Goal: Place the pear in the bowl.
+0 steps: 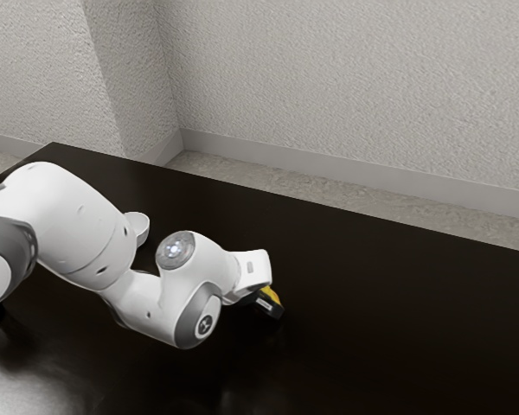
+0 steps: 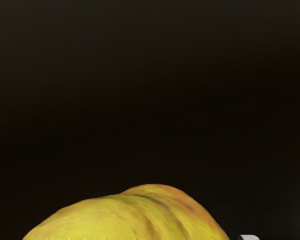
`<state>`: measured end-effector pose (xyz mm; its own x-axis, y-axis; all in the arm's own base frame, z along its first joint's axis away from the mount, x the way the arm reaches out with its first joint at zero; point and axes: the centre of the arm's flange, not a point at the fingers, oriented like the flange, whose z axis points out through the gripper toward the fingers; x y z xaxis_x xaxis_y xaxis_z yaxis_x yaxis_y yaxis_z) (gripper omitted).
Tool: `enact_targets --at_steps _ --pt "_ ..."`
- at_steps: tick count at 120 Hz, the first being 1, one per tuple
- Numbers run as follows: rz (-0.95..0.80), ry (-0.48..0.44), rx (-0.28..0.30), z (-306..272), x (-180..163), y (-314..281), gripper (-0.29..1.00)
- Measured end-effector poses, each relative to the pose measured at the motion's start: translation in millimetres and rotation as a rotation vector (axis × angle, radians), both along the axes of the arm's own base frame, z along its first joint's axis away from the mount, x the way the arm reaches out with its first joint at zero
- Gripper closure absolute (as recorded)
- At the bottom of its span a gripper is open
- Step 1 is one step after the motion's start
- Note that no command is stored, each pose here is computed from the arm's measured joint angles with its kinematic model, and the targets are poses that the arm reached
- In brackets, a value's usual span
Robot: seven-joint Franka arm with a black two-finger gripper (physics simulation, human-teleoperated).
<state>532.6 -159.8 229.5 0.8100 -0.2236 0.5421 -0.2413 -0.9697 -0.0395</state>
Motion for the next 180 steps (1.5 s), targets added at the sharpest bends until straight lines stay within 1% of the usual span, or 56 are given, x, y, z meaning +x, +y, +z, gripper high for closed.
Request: enact_targets --at_steps 23,44,62,82,98,119,149,162,180 --pt "-0.009 -0.001 -0.001 1.2 -0.8 -4.4 0.32" --pt "-0.011 -0.005 -0.005 5.9 -0.9 -5.3 0.36" --pt "-0.002 -0.020 -0.020 27.3 0.8 1.4 0.38" --pt "0.050 -0.034 -0.012 56.0 11.9 42.3 0.41" --pt "0.065 -0.042 0.028 86.4 22.2 89.6 0.44" --pt "0.073 -0.039 0.082 118.7 25.3 145.2 0.46" --pt "0.121 -0.015 0.174 139.3 23.7 228.4 0.49" --pt "0.141 -0.011 0.213 145.2 24.1 260.0 0.44" --pt "0.160 0.003 0.272 143.5 33.9 290.3 0.41"
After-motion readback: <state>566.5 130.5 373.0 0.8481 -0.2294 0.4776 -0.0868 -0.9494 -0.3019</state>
